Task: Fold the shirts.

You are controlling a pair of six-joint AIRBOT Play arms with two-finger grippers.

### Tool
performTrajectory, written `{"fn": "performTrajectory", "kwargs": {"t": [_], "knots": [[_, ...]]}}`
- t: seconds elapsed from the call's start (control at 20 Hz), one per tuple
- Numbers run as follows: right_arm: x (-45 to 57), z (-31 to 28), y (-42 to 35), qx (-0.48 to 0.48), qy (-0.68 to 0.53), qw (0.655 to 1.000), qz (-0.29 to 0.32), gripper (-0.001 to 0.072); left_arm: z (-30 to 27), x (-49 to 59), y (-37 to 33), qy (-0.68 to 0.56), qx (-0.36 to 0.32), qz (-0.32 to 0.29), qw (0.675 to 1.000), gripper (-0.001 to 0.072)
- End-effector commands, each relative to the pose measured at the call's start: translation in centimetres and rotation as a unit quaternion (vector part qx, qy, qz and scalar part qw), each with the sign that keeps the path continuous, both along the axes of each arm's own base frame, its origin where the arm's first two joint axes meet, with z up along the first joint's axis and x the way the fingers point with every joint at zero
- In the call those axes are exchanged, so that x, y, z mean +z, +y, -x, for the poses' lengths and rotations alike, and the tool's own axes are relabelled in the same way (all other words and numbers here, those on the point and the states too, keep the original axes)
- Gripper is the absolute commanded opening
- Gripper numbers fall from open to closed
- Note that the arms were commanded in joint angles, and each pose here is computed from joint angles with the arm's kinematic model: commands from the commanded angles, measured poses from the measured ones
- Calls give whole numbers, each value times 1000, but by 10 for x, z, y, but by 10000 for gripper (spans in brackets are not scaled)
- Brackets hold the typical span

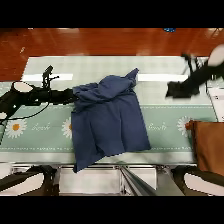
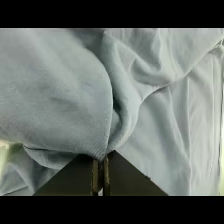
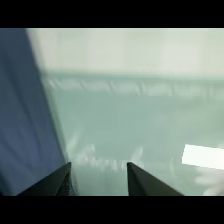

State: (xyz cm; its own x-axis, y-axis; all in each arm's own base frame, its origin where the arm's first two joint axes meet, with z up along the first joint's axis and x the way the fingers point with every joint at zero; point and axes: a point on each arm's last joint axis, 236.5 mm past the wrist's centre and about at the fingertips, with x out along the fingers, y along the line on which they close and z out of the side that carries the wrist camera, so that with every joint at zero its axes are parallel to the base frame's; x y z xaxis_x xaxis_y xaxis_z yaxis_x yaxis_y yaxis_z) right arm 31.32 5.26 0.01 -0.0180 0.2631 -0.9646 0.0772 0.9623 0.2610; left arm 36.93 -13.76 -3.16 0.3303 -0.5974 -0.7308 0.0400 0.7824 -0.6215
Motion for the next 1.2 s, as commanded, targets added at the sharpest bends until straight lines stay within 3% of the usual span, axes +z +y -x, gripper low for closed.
{"fn": "performTrajectory", "kwargs": {"t": [0.0, 0.1, 0.2, 0.35, 0.65, 0.75, 0.8, 0.85, 1.15], "knots": [[-56, 102, 22, -28, 74, 996, -51, 406, 5, -1, -3, 8, -7, 4, 1000, 23], [-78, 145, 46, -39, 120, 987, -102, 406, 5, -1, -3, 8, -8, 4, 1000, 23], [-94, 167, 55, -36, 141, 983, -110, 406, 5, -1, -3, 9, -9, 4, 1000, 23], [-102, 167, 68, -33, 134, 984, -115, 406, 5, -1, -4, 9, -9, 4, 1000, 23], [-117, 153, 125, -38, 137, 972, -189, 403, 6, -1, -6, 9, -12, 4, 1000, 23], [-115, 145, 133, -33, 124, 973, -194, 290, 6, -1, -6, 9, -12, 4, 1000, 23], [-109, 141, 135, -23, 121, 972, -199, 136, 6, -2, -6, 10, -12, 4, 1000, 23], [-102, 139, 137, -4, 118, 972, -205, 27, 6, -2, -6, 10, -12, 4, 1000, 23], [-73, 118, 124, 56, 87, 980, -169, 23, 6, -2, -6, 10, -12, 4, 1000, 23]]}}
